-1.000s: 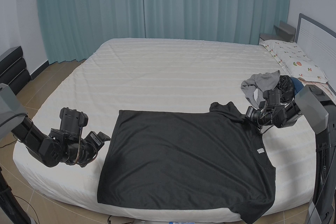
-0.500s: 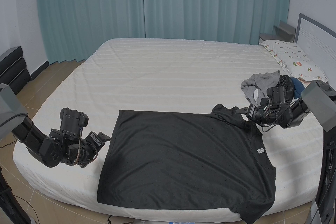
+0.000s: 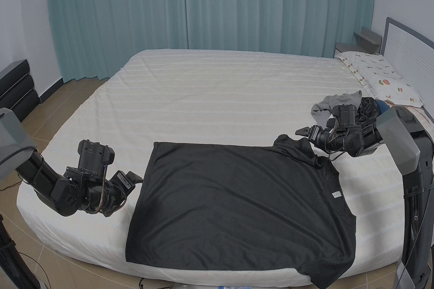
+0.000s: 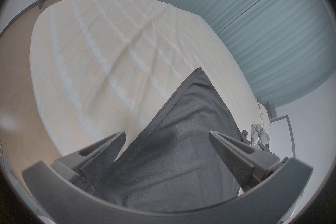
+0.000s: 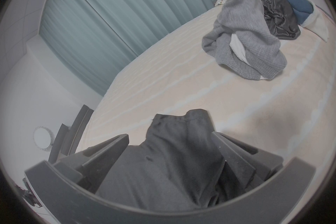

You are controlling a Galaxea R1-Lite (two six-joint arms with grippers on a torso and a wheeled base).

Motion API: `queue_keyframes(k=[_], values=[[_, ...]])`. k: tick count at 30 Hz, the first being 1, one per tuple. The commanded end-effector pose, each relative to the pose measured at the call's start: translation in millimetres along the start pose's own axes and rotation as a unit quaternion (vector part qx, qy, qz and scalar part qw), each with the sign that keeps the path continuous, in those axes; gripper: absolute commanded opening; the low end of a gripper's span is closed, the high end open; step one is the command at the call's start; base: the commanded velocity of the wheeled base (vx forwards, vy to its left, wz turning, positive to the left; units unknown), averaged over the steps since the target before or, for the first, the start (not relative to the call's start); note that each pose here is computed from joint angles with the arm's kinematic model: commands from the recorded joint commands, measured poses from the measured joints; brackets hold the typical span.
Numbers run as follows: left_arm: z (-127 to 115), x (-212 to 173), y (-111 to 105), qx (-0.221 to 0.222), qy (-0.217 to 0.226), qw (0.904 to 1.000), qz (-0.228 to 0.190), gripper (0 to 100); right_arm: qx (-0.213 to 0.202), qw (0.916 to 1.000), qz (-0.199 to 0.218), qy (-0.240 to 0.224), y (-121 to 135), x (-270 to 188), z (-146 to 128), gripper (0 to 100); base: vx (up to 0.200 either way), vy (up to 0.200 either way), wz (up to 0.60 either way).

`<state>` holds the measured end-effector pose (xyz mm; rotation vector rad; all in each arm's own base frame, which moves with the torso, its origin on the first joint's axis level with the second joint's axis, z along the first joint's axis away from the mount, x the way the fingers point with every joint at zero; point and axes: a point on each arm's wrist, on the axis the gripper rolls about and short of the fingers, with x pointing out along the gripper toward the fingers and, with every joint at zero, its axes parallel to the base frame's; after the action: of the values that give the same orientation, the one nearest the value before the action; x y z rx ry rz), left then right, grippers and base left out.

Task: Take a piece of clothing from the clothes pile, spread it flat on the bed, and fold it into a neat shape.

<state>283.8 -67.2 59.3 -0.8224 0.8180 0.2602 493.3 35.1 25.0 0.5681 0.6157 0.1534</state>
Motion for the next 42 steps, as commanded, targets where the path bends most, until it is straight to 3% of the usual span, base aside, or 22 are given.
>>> queue_keyframes(k=[1, 12, 13, 20, 28, 35, 42], values=[[0, 1, 0, 0.000, 0.001, 1.0000, 0.001, 100, 0.005, 0.9997, -0.018, 0.014, -16, 26, -18, 100, 0.000, 0.000, 0.00], [0, 1, 0, 0.000, 0.000, 1.0000, 0.000, 100, 0.008, 0.9996, -0.023, 0.016, -21, 28, -17, 100, 0.000, 0.000, 0.00], [0, 1, 0, 0.000, 0.000, 1.0000, 0.000, 100, 0.009, 0.9995, -0.024, 0.018, -22, 29, -18, 0, 0.000, 0.000, 0.00], [-1, 3, 1, 0.000, 0.003, 1.0000, 0.005, 100, 0.016, 0.9993, -0.026, 0.022, -22, 29, -18, 0, 0.000, 0.000, 0.00], [0, 4, 3, -0.002, 0.001, 1.0000, 0.007, 100, 0.112, 0.9921, 0.011, -0.054, -2, 17, 27, 0, 0.000, 0.000, 0.00], [5, 5, -1, -0.004, -0.010, 0.9999, 0.004, 100, 0.122, 0.9887, 0.001, -0.087, -6, 21, 34, 0, 0.000, 0.000, 0.00], [23, 14, -22, -0.011, -0.036, 0.9990, -0.025, 100, 0.121, 0.9874, -0.006, -0.101, -6, 23, 33, 0, 0.000, 0.000, 0.00]])
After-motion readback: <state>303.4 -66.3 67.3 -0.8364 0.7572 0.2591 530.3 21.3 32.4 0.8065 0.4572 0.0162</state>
